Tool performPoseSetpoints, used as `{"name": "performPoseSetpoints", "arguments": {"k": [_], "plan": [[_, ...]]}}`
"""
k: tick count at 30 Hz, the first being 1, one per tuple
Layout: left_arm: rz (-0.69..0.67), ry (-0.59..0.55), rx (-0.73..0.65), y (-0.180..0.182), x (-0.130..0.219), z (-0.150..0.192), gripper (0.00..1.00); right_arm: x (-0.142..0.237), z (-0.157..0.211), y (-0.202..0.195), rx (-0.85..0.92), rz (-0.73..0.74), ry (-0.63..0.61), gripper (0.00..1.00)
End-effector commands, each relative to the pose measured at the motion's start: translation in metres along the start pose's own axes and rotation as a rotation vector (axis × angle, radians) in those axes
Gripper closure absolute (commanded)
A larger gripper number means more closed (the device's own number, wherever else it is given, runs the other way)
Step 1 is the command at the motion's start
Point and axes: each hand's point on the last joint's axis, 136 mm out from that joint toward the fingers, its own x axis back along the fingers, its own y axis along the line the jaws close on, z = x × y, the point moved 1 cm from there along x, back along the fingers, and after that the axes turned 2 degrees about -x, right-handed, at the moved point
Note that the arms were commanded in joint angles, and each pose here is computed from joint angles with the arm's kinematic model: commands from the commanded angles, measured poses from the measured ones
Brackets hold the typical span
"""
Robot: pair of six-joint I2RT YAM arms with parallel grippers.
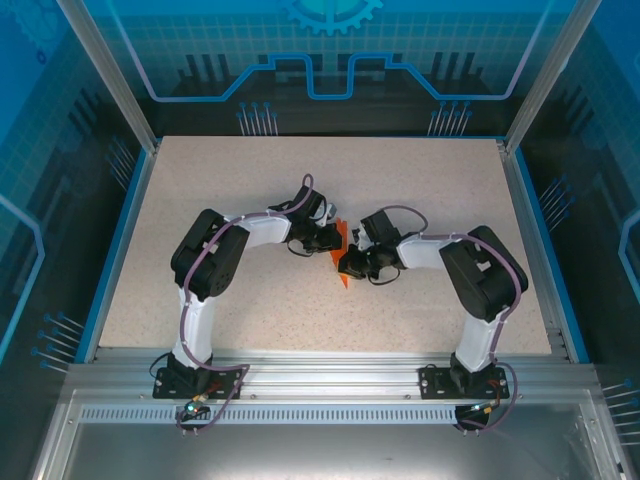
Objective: Fold a paper plane with a square sheet of paper (fold left side to right side)
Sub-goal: Fold the wing for the fifth time at the center of the table.
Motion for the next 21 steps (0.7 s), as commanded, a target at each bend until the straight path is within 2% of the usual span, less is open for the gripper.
{"name": "performPoseSetpoints", "arguments": {"k": [1,8,11,15,18,21], "plan": [[-0.101,0.000,0.036,0.031,-0.004,0.002,0.87,0.003,0.058,-0.039,-0.084,0.145,0.153,0.93],[-0.106,-0.004,0.038,0.031,-0.004,0.000,0.87,0.011,0.083,-0.052,-0.090,0.171,0.204,0.93],[-0.103,-0.003,0.031,0.030,-0.003,0.001,0.87,0.015,0.084,-0.045,-0.051,0.124,0.202,0.93],[-0.101,0.001,0.025,0.029,-0.003,0.001,0.87,0.044,0.056,-0.020,0.046,0.033,0.105,0.91],[-0.100,0.004,0.024,0.030,-0.003,0.002,0.87,0.063,0.023,-0.006,0.044,-0.055,0.032,0.91],[-0.094,0.002,0.019,0.027,-0.003,0.002,0.87,0.067,-0.005,0.006,0.059,-0.083,-0.006,0.91]]}}
